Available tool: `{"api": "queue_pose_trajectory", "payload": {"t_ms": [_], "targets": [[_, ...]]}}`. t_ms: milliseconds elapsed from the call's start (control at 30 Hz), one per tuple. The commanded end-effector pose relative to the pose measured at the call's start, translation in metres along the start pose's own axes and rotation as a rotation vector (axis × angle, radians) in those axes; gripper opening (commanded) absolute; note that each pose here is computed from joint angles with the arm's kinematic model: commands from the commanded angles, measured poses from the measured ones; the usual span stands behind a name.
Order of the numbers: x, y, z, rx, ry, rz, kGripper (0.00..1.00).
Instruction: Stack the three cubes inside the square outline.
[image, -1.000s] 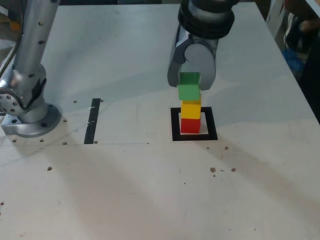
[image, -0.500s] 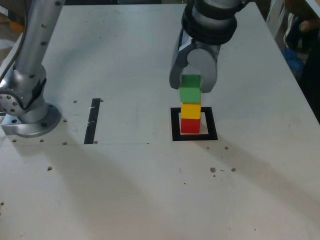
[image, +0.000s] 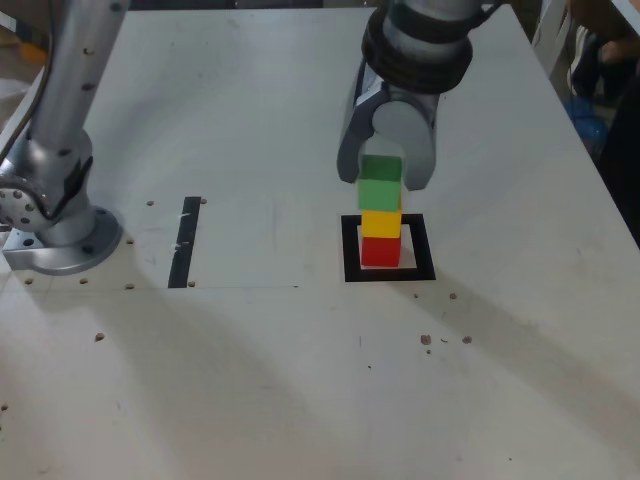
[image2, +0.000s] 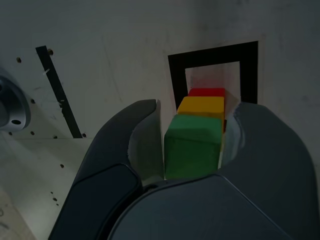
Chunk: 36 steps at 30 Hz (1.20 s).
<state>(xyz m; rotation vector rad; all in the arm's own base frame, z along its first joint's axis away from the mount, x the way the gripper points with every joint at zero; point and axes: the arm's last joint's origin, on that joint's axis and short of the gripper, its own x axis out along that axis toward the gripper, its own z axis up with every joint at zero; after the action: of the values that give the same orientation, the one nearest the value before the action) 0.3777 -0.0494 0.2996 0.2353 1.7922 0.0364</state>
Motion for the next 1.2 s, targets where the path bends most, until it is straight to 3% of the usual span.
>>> {"api": "queue_pose_trajectory", "payload": {"t_ms": [0, 133, 267, 500, 600, 733, 900, 967, 1167], "targets": [[0.003, 0.000, 0.001, 0.003, 0.022, -0.005, 0.80], [0.002, 0.000, 0.000, 0.003, 0.019, -0.006, 0.95], [-0.006, 0.001, -0.008, 0.001, -0.007, -0.001, 0.99], [-0.052, 0.003, -0.071, 0.005, -0.154, 0.017, 0.99], [-0.059, 0.005, -0.108, 0.004, -0.178, 0.009, 0.99], [-0.048, 0.007, -0.143, 0.003, -0.144, -0.003, 0.99], [-0.013, 0.005, -0.171, -0.012, -0.038, -0.006, 0.99], [0.007, 0.002, -0.180, -0.026, -0.012, -0.020, 0.99], [0.063, -0.008, -0.196, -0.044, -0.002, -0.083, 0.99]]}}
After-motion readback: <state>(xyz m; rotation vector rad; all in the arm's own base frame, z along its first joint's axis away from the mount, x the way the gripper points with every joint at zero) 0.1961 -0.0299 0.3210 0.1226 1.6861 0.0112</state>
